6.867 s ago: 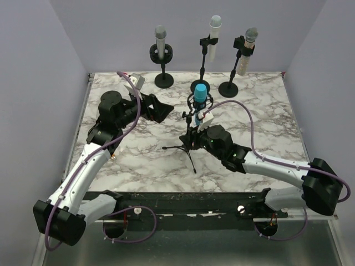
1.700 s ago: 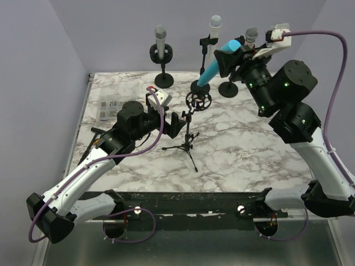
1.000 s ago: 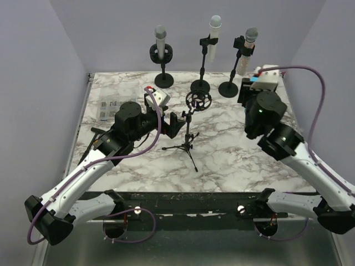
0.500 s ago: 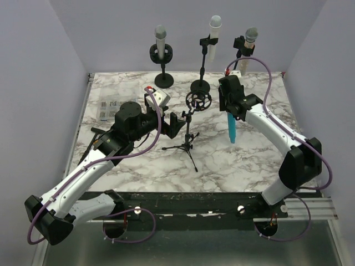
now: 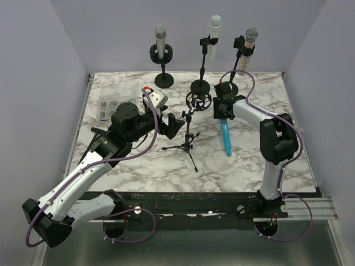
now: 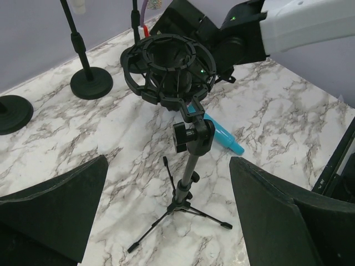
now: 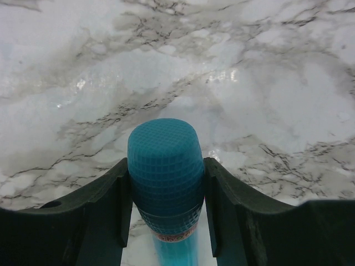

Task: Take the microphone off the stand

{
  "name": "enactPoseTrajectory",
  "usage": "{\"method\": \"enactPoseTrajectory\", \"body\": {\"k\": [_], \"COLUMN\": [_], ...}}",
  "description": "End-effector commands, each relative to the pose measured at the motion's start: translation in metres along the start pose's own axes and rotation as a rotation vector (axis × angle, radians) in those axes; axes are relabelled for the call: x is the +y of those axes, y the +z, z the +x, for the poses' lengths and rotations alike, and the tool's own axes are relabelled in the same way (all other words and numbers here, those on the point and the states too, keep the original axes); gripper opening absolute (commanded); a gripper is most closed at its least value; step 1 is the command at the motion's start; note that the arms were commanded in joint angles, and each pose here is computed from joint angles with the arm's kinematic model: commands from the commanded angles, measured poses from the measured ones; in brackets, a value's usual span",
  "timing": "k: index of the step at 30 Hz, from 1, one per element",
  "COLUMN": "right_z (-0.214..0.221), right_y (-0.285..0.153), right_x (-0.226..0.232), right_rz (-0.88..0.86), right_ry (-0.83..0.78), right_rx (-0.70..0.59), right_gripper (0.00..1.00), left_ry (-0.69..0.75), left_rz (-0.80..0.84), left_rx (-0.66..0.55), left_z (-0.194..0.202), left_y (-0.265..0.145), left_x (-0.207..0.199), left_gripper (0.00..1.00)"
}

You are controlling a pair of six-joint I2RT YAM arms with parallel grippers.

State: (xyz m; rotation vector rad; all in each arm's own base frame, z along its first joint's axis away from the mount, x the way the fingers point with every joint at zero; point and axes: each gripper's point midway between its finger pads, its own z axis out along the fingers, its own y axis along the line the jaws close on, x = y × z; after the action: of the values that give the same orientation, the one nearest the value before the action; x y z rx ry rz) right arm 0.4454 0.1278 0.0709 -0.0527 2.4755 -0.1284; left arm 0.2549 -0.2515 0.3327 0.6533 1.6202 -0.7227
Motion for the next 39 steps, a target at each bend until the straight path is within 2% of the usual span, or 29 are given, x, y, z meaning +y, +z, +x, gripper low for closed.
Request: {"method": "enactPoseTrajectory", "body": {"k": [1,4,11,19,24,26,29,34,39], "right_z": [-0.014,-0.012,-0.008,0.009,0.016,0.015,0.009,-0.011,-0.035], "right_y": [0.015,0.024,0.046,0.057,0.059,0.059,0.055,0.038,0.007], "right_x": [0.012,0.005,0.013,0.004,0.007,0.009,0.011,0.013,0.014], "right_rz": [-0.041,-0.004,-0.069,-0.016,-0.024,-0.034,-0.05,-0.071,-0.108], "right_ry": [-0.003,-0.006,0.016,0.012,0.026,0.031,0.042,0.061,0.075], "right_rx": [-0.028,-0.04,-0.007,0.032,0.046,0.046,0.037,0.002,-0.048], "right_gripper": [0.04,0.07,0.17,0.29,0.44,0.53,0.61,0.71,0.77], "left_ry": [0.01,0.008,0.018,0.013,0.018,0.018,0.02,0.026,0.029], "left_rz": [0.012,0.02,0.041,0.041,0.036,0.035,0.035,0.028,0.027], "left_rx": [-0.039,-0.039,-0.062,-0.05,-0.051,-0.052,-0.052,-0.053,-0.051], "left_z": [-0.013,-0.013,-0.015,-0.013,-0.012,-0.013,-0.013,-0.013,-0.013], "left_y": [-0.006,-0.006,-0.009,-0.006,-0.007,-0.007,-0.007,-0.007,-0.007], "left_x": [-0.004,-0.006,-0.009,-0.009,-0.008,-0.008,-0.008,-0.006,-0.006], "left_gripper": [0.95,0.95,0.95,0.95,0.95,0.95,0.95,0.95,0.95]}}
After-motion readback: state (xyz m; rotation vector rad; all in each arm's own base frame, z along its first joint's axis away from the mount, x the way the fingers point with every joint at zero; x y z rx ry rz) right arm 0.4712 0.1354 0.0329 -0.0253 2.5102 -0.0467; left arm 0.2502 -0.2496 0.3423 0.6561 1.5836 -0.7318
